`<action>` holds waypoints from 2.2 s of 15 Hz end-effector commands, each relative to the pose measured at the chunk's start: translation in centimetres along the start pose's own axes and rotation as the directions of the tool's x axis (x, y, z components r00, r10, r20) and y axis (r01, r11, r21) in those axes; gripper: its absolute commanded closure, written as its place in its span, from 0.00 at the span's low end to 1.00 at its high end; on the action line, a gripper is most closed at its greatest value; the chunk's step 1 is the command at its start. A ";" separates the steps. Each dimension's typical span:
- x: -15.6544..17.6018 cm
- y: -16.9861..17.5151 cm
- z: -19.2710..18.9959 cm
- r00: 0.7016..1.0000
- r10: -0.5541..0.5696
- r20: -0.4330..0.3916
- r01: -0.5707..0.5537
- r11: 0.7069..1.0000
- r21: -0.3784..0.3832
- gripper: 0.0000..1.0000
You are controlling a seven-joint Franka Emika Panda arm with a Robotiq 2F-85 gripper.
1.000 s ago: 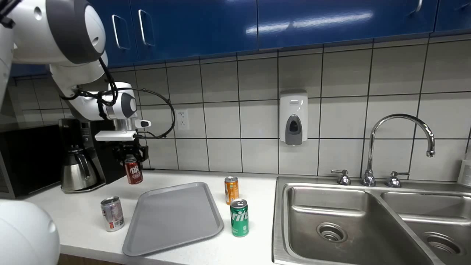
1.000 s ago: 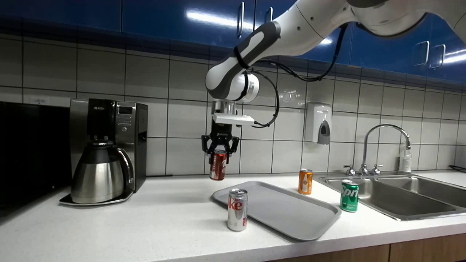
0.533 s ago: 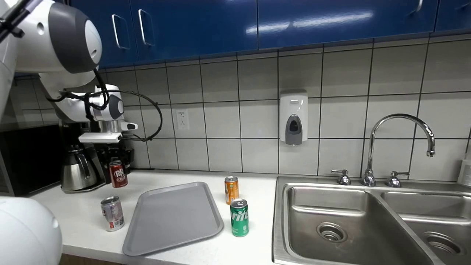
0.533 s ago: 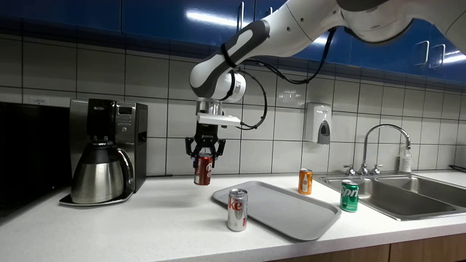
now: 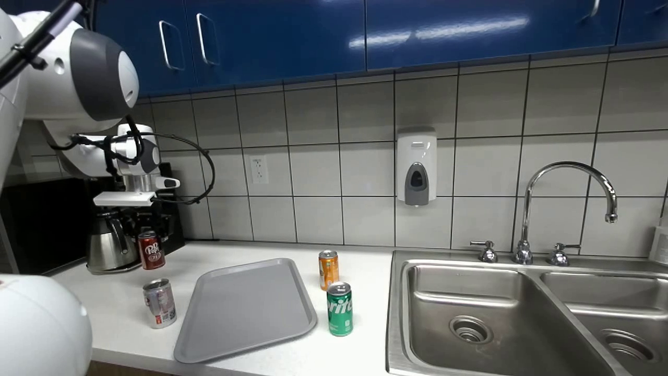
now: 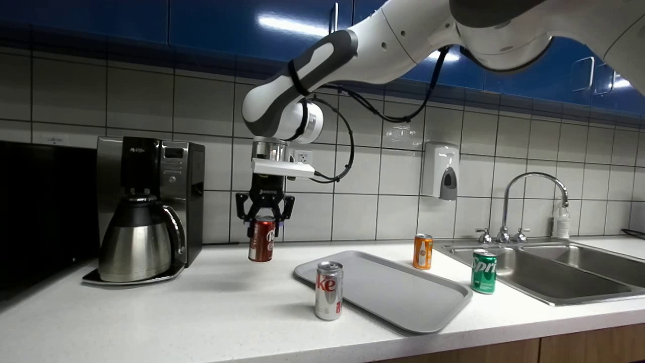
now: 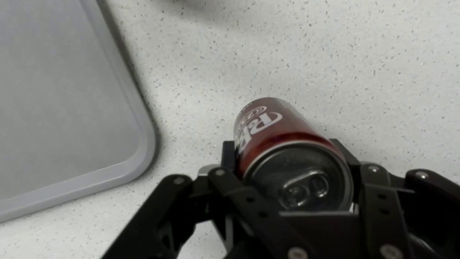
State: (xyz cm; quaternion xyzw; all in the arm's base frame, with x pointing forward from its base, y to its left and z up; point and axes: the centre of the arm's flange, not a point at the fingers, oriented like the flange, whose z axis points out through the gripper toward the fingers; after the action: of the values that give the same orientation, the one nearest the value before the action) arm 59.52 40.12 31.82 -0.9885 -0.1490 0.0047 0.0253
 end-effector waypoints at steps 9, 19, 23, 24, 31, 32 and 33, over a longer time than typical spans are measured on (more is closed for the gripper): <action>0.6 0.3 0.8 1.000 0.008 0.020 -0.007 1.000 -0.029 0.62; -0.7 0.5 1.4 0.999 -0.020 0.030 0.021 0.999 -0.043 0.62; -1.3 1.3 2.3 0.999 -0.025 0.044 0.027 0.999 -0.046 0.62; -1.3 1.5 2.7 0.999 -0.025 0.048 0.027 0.999 -0.045 0.62; -2.0 2.8 4.2 0.997 -0.024 0.074 0.028 0.998 -0.050 0.62; -2.0 2.9 4.4 0.997 -0.023 0.077 0.027 0.998 -0.051 0.62; -2.1 3.0 4.5 0.997 -0.022 0.081 0.026 0.998 -0.051 0.62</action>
State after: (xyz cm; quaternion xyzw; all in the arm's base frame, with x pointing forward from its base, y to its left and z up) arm 58.96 37.95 26.33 -0.9873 -0.1524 0.0445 -0.0037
